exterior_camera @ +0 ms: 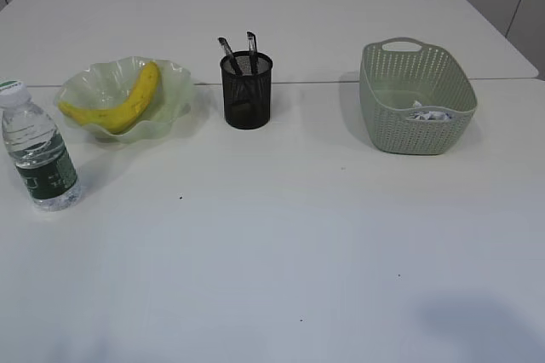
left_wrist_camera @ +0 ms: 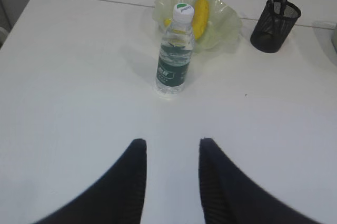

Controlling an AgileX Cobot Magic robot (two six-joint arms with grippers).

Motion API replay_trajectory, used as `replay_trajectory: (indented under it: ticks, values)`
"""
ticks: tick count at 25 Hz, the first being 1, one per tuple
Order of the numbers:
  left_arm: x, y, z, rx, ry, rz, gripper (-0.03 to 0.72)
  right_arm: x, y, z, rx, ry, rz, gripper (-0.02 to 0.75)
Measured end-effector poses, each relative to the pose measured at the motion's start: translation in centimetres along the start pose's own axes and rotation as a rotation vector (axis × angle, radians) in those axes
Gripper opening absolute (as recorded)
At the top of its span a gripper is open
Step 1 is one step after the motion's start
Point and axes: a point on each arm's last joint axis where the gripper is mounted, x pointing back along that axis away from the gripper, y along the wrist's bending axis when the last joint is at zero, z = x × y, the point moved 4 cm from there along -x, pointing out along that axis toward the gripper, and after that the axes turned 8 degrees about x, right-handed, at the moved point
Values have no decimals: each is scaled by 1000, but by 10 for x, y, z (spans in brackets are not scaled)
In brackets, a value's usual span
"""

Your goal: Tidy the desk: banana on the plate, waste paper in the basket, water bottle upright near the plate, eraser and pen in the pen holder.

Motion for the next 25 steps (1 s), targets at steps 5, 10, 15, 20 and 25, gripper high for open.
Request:
replay_trajectory:
  ticks: [5, 10, 15, 20, 25]
  values:
    - [13, 10, 13, -13, -4, -37, 241, 32, -6, 19, -31, -140, 3, 190]
    - [19, 18, 20, -24, 2, -78, 242, 52, -2, 34, -61, -238, -57, 190]
    - [23, 24, 20, -38, -30, -116, 242, 54, 17, 58, -92, -273, -210, 190]
    - [23, 23, 20, -35, -31, -106, 242, 43, 23, 87, -96, -279, -232, 190]
    - [23, 22, 21, -31, -27, -96, 253, 27, 26, 101, -77, -247, -229, 190]
